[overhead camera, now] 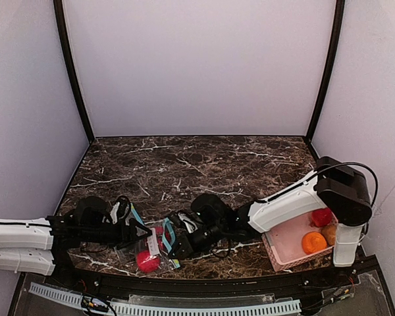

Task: Place the food in the zip-top bag and seal the zipper
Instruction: Adjust the zipper food storage bag at the corner of the board.

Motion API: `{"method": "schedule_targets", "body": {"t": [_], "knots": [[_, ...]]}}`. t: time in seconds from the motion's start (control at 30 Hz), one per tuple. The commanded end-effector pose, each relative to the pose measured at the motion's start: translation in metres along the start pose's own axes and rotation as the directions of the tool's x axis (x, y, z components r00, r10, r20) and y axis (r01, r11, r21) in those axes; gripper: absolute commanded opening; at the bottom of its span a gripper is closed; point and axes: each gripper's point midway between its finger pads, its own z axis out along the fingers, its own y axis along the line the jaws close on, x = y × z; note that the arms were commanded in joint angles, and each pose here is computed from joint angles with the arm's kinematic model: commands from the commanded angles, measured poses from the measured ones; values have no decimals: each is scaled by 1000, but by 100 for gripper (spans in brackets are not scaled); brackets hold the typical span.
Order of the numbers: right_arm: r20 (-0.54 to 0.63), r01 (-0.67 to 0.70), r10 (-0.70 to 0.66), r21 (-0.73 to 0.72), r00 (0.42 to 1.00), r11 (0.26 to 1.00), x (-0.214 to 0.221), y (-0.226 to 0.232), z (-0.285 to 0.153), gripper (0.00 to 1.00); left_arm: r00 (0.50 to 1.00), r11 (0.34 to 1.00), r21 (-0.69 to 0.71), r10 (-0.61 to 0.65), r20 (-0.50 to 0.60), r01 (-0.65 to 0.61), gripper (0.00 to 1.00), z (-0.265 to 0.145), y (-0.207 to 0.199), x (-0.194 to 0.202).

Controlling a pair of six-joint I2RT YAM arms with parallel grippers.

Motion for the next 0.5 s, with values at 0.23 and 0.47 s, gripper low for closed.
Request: {"method": "schedule_targets", "body": {"t": [0.23, 0.47], "knots": [[-52, 353, -352, 252, 935, 901, -19, 49, -89, 0, 945, 952, -53, 305, 116, -301, 93, -45, -52, -44], [-152, 496, -472, 288, 868, 819, -9, 62, -113, 0, 903, 897, 121, 411, 127, -426, 95, -47, -117, -53]]}}
